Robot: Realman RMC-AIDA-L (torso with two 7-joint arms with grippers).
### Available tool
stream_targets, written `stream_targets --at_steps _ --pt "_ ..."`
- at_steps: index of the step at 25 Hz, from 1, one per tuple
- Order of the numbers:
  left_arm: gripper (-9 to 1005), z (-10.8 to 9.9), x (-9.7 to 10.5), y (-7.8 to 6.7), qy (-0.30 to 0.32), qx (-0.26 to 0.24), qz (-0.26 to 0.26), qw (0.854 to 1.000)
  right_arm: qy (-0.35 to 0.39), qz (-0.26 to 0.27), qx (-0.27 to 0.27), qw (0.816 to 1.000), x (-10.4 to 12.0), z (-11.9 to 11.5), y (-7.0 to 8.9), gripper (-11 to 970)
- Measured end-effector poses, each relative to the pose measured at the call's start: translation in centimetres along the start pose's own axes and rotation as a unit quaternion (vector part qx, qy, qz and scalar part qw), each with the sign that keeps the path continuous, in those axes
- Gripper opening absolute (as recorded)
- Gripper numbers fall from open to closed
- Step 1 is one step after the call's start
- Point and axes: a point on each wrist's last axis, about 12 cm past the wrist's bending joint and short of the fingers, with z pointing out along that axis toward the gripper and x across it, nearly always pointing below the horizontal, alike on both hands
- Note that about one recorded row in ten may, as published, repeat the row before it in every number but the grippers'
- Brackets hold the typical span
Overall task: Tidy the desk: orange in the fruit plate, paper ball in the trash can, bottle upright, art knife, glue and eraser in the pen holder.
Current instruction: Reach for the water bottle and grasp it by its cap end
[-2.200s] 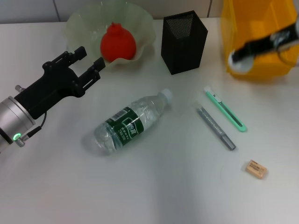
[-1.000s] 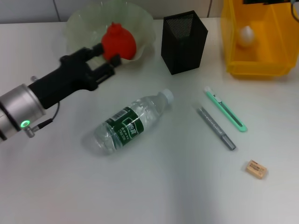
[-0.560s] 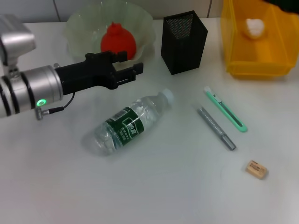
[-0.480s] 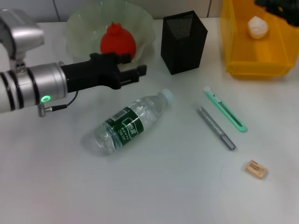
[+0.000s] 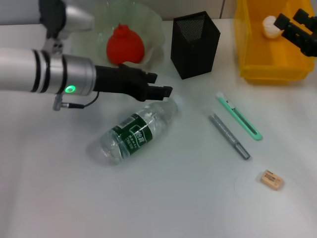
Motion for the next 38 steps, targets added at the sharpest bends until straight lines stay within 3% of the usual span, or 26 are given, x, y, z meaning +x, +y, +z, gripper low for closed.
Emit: stream_targets --at_steps 8,15,27,38 --pt "612 2.7 -4.6 -1.9 0.071 -0.005 -0.008 0.997 0.004 -0.011 -0.007 1.000 -0.6 1.6 0.0 762" --pt "611 4.6 -4.5 -1.8 0.114 -0.053 -0.010 0.992 0.005 -0.012 -0.006 1.000 -0.6 1.9 0.1 762" --pt "610 6.6 -4.9 -3.8 0.169 -0.047 0.009 0.984 0.003 -0.014 -0.009 1.000 -0.8 2.2 0.1 763" --pt "611 6.9 -4.7 -3.6 0.206 -0.070 0.013 0.976 0.005 -0.011 -0.013 1.000 -0.6 2.2 0.3 762"
